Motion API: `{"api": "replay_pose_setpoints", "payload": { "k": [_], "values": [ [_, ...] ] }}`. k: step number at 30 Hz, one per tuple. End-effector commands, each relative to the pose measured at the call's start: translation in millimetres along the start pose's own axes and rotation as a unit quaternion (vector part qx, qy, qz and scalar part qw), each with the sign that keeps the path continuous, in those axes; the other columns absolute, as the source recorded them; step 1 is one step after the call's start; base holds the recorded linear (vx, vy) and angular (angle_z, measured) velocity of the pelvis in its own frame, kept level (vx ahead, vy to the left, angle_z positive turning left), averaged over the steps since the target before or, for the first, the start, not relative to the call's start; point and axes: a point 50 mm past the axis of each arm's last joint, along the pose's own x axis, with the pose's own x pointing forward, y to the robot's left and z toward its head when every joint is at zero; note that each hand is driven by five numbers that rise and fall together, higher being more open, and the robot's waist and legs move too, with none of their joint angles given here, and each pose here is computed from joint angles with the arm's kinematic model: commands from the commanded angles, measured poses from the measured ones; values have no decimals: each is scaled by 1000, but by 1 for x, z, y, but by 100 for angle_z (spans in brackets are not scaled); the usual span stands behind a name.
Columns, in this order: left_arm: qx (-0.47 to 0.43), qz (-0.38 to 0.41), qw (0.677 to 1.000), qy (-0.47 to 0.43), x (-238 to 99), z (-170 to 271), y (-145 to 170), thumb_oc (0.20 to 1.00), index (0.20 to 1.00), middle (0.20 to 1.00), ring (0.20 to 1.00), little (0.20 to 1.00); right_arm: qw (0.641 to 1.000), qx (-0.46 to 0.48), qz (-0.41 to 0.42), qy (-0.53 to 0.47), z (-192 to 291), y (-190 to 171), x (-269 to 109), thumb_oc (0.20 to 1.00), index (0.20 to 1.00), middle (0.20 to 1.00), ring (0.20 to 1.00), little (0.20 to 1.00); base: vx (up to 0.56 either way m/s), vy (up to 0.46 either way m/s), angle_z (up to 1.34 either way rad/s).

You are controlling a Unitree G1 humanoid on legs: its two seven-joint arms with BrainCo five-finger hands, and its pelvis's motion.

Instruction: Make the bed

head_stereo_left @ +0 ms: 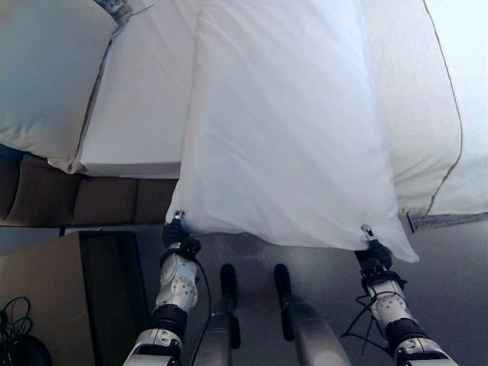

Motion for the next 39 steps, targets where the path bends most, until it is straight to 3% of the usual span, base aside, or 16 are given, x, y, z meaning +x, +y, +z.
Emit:
{"api": "replay_pose_setpoints", "payload": {
  "k": [1,3,4,5,6,7,12,15,22,25,29,32,33,34,37,39],
  "values": [
    [-25,279,959,48,-53,-26,145,200,200,200,200,200,981,-63,-144,111,-43,-84,-59,200,200,200,200,200,54,0,3],
    [-51,284,956,53,-55,-29,147,200,200,200,200,200,981,-66,-144,116,-46,-84,-59,241,241,241,241,241,21,-1,2],
    [-40,274,958,71,-57,-34,147,200,200,200,200,200,977,-75,-154,127,-48,-88,-62,1000,1000,1000,1000,1000,20,-3,5],
    [-41,268,959,82,-58,-38,147,416,416,416,416,416,976,-81,-155,132,-49,-88,-62,1000,1000,1000,1000,1000,20,-4,5],
    [-41,268,959,82,-58,-38,148,416,416,416,416,416,976,-81,-155,132,-49,-88,-62,1000,1000,1000,1000,1000,17,5,4],
    [-32,257,961,102,-60,-43,148,1000,1000,1000,1000,1000,974,-86,-162,137,-49,-90,-63,1000,1000,1000,1000,1000,0,0,0],
    [-47,235,962,127,-63,-51,146,1000,1000,1000,1000,1000,969,-105,-163,151,-51,-91,-64,1000,1000,1000,1000,1000,6,0,4],
    [-4,197,960,198,-80,-65,161,1000,1000,1000,1000,1000,964,-118,-168,166,-52,-98,-69,1000,1000,1000,1000,1000,4,-5,0],
    [-7,204,954,218,-89,-68,173,1000,1000,1000,1000,1000,961,-104,-192,170,-54,-104,-74,1000,1000,1000,1000,1000,9,-11,10],
    [79,111,955,264,-87,-69,166,1000,1000,1000,1000,1000,963,-115,-180,162,-48,-101,-69,1000,1000,1000,1000,1000,5,-22,9],
    [211,-48,944,250,-62,-58,127,1000,1000,1000,1000,1000,974,-117,-141,133,-40,-81,-52,1000,1000,1000,1000,1000,-7,-4,1],
    [240,-162,933,215,-44,-42,89,1000,1000,1000,1000,1000,982,-144,-58,108,-33,-48,-34,1000,1000,1000,1000,1000,-9,-4,-7],
    [240,-162,933,215,-44,-41,89,1000,1000,1000,1000,1000,982,-144,-58,108,-33,-48,-34,1000,1000,1000,1000,1000,-20,-13,5],
    [256,-229,917,200,-37,-34,65,1000,1000,1000,1000,1000,983,-159,3,90,-29,-22,-25,1000,1000,1000,1000,1000,-10,-7,3],
    [272,-282,901,186,-32,-27,45,1000,1000,1000,1000,1000,980,-176,53,81,-25,-2,-19,1000,1000,1000,1000,1000,-15,0,-5],
    [291,-353,872,173,-28,-19,16,1000,1000,1000,1000,1000,969,-200,124,72,-16,25,-11,1000,1000,1000,1000,1000,-25,3,-6]
  ]
}}
